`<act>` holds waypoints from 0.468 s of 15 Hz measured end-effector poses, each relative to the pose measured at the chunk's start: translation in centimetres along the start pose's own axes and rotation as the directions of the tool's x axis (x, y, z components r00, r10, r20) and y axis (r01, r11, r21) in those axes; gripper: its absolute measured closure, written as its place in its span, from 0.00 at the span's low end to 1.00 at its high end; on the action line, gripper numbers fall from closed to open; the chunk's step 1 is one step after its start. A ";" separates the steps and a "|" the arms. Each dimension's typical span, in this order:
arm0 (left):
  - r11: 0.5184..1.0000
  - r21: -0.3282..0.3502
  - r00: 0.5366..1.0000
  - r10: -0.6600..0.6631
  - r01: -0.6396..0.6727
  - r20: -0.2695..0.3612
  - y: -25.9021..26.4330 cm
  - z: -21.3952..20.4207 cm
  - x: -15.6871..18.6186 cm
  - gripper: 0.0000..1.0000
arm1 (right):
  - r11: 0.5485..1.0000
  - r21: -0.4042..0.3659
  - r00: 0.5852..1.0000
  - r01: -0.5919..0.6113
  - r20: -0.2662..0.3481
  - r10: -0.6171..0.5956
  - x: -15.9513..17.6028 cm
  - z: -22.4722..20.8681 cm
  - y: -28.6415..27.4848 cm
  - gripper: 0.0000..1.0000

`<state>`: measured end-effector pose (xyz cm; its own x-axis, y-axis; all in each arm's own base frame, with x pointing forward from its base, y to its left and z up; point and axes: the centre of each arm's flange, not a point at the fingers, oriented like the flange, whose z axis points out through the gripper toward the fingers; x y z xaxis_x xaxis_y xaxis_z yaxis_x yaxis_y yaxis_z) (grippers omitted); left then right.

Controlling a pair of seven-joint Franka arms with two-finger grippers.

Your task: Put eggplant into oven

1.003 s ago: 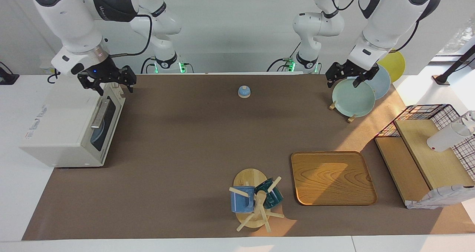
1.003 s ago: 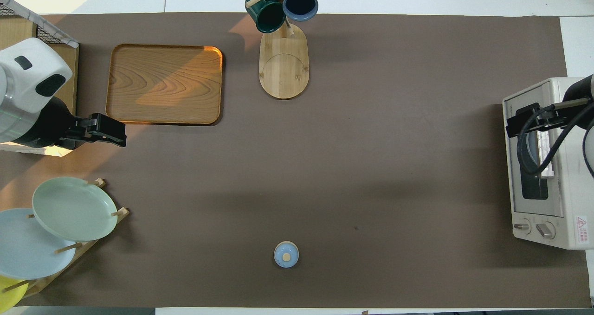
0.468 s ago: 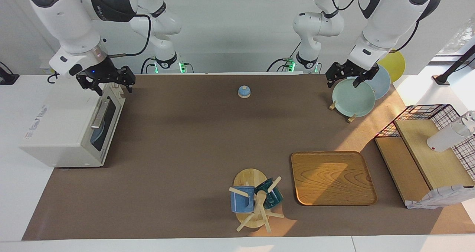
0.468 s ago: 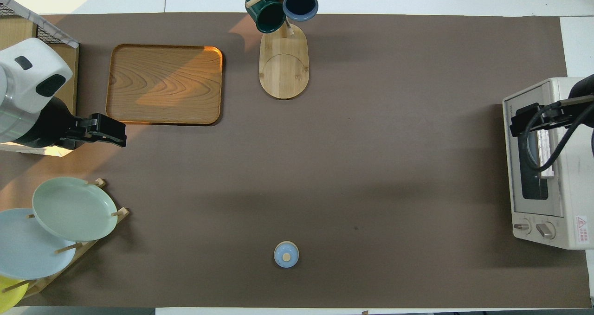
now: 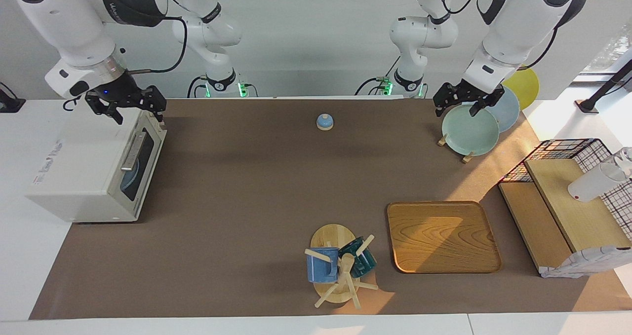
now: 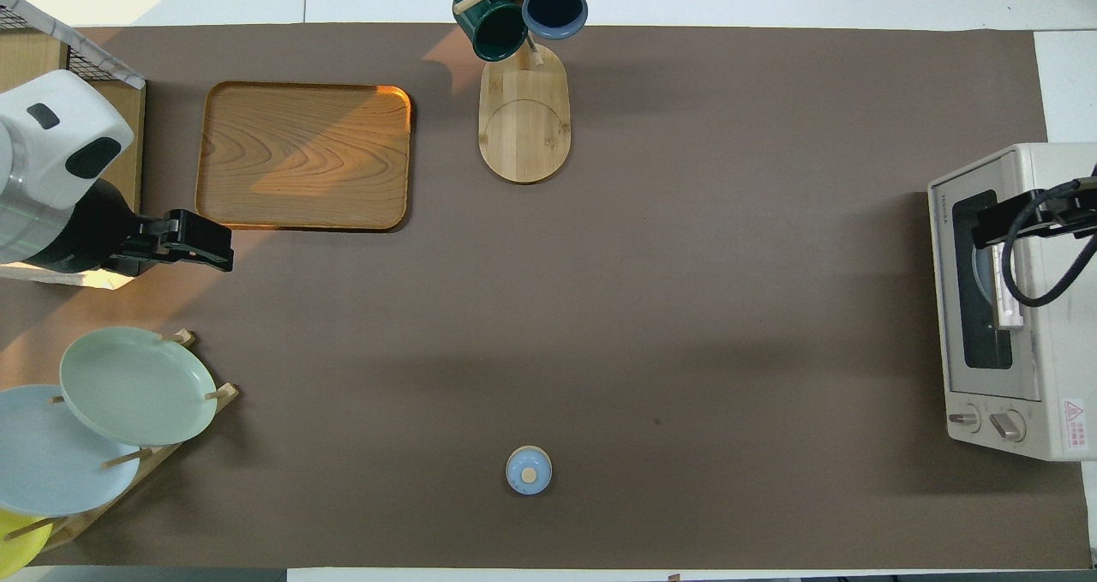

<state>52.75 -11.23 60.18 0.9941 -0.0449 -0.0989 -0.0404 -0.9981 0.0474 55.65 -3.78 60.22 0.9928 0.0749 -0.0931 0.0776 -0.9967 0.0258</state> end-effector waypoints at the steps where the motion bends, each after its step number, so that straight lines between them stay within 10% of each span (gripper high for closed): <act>1: 1.000 0.000 1.000 0.000 0.000 0.000 0.0 0.0 0.0 0.00 | 1.000 0.001 1.000 0.002 0.000 -0.002 0.0 0.0 -0.1 0.00; 7: 1.000 0.000 1.000 0.000 0.000 0.000 0.0 0.0 0.0 0.00 | 1.000 0.027 1.000 0.013 -0.001 -0.013 0.1 0.0 -0.9 0.00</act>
<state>52.75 -11.23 60.18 0.9941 -0.0449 -0.0989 -0.0404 -0.9981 0.0474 55.67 -2.84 60.19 0.9918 0.0879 -0.0925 0.0880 -0.9961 -0.0024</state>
